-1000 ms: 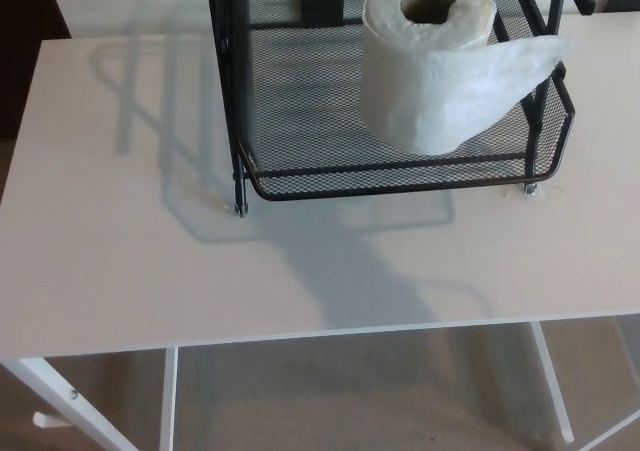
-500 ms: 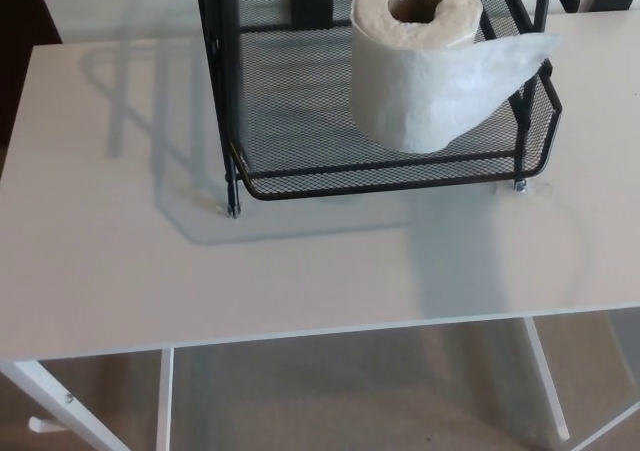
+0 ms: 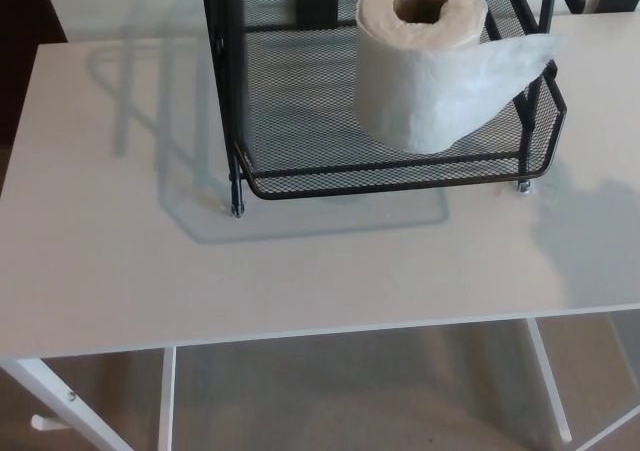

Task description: The robot walks towards a desk on which a file tray is kept in the middle and a toilet paper roll is kept on its right. The robot uses its right hand to hook on finger in the gap of the roll and grabs it, lifts it and places it on the tray.

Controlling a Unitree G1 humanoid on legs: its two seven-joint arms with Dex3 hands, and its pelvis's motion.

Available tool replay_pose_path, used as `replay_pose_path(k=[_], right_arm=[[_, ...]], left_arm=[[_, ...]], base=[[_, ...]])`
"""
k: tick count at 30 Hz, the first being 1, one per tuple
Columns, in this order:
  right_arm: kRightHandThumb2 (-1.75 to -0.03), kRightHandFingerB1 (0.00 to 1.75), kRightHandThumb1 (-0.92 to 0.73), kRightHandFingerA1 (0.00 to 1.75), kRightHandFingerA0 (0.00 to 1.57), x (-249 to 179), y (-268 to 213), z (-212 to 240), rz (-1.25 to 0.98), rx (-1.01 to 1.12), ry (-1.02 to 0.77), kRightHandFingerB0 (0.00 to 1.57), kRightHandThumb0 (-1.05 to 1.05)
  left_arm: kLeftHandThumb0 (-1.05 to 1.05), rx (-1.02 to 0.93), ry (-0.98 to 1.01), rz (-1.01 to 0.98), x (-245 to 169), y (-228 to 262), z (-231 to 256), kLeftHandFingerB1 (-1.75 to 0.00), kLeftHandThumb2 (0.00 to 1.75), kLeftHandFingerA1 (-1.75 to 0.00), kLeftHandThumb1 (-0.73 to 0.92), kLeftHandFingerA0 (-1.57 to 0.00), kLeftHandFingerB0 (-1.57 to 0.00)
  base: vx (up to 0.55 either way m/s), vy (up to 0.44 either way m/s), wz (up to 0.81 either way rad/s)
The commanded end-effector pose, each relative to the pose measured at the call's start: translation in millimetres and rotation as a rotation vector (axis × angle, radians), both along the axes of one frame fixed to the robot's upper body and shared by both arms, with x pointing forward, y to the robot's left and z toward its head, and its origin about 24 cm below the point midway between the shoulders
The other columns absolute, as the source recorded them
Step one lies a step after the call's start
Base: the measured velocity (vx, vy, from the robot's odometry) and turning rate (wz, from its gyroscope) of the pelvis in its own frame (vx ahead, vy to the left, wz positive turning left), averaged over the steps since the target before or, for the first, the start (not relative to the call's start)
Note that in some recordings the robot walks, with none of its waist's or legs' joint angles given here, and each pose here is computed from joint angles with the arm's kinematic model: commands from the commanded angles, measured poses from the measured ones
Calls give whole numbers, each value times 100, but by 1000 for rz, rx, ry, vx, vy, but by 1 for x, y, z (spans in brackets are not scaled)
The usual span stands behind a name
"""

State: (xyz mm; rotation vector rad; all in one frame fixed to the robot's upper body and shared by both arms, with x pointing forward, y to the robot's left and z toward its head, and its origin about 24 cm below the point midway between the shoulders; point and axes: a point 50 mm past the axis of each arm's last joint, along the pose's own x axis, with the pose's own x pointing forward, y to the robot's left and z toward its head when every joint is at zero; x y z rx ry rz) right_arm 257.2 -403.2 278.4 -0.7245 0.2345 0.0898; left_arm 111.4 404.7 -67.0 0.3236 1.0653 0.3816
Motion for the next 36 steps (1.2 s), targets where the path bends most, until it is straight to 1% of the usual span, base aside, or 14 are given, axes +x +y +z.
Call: replay_pose_path(k=[1,7,8,9,10,11,12,14,15,21,26,27,28,36], right_arm=[[-59,31,-68,132,37,-175,-72,-257,-1344,1111,-522,27,-32],[-59,31,-65,114,41,-174,-53,-285,-1443,1070,-377,27,-39],[-61,30,-67,75,24,-173,-49,-288,-1432,1099,-393,22,-33],[-97,49,-52,66,30,-174,-45,-299,-1447,1119,-381,10,-20],[-60,32,-70,80,28,-174,-41,-307,-1468,1130,-361,22,-25],[-63,28,-79,111,52,-175,-35,-311,-1387,930,-143,7,-40],[-61,26,-71,108,45,-176,-31,-314,-1357,867,-69,12,-37],[-64,43,-77,78,37,-177,-22,-306,-874,-138,374,26,-31],[-66,32,-80,68,34,-182,-24,-311,-1157,470,209,19,-36],[-57,36,-55,53,70,-180,-11,-317,-506,-565,503,40,-26],[-58,34,-60,54,49,-170,-8,-325,-443,-506,586,35,-30],[-63,33,-78,47,21,-170,-15,-330,-879,151,486,26,-43],[-112,50,-63,52,1,-168,-14,-334,-1007,397,454,0,-32],[-112,50,-63,52,1,-164,-14,-335,-1023,420,437,0,-32]], left_arm=[[-70,23,-45,59,-1,9,7,-40,65,-51,84,-42,-31],[-69,37,-43,47,0,9,8,-41,65,-52,85,-45,-32],[-69,35,-40,51,0,9,7,-41,65,-52,85,-45,-32],[-69,31,-43,53,2,9,8,-41,65,-51,85,-43,-31],[-70,25,-49,63,2,9,8,-40,65,-50,84,-43,-31],[-68,21,-52,68,2,9,8,-40,65,-50,85,-42,-30],[-68,19,-52,69,1,10,9,-40,65,-50,85,-42,-30],[-68,17,-56,71,0,11,10,-40,65,-50,85,-42,-30],[-68,25,-46,61,0,11,9,-40,66,-49,86,-44,-32],[-70,19,-53,78,-2,11,9,-41,65,-51,86,-45,-34],[-72,27,-54,33,2,12,12,-41,66,-51,88,-43,-31],[-73,32,-44,27,2,12,12,-40,66,-50,88,-43,-31],[-72,27,-48,29,1,12,12,-41,66,-52,88,-42,-30],[-73,26,-54,21,8,12,14,-40,66,-52,88,-39,-28]], base=[[0,0,0],[0,0,0],[0,0,0],[0,0,0],[0,0,0],[0,0,0],[0,0,0],[0,0,0],[0,0,0],[0,0,0],[0,0,0],[0,0,0],[0,0,0],[0,0,0]])
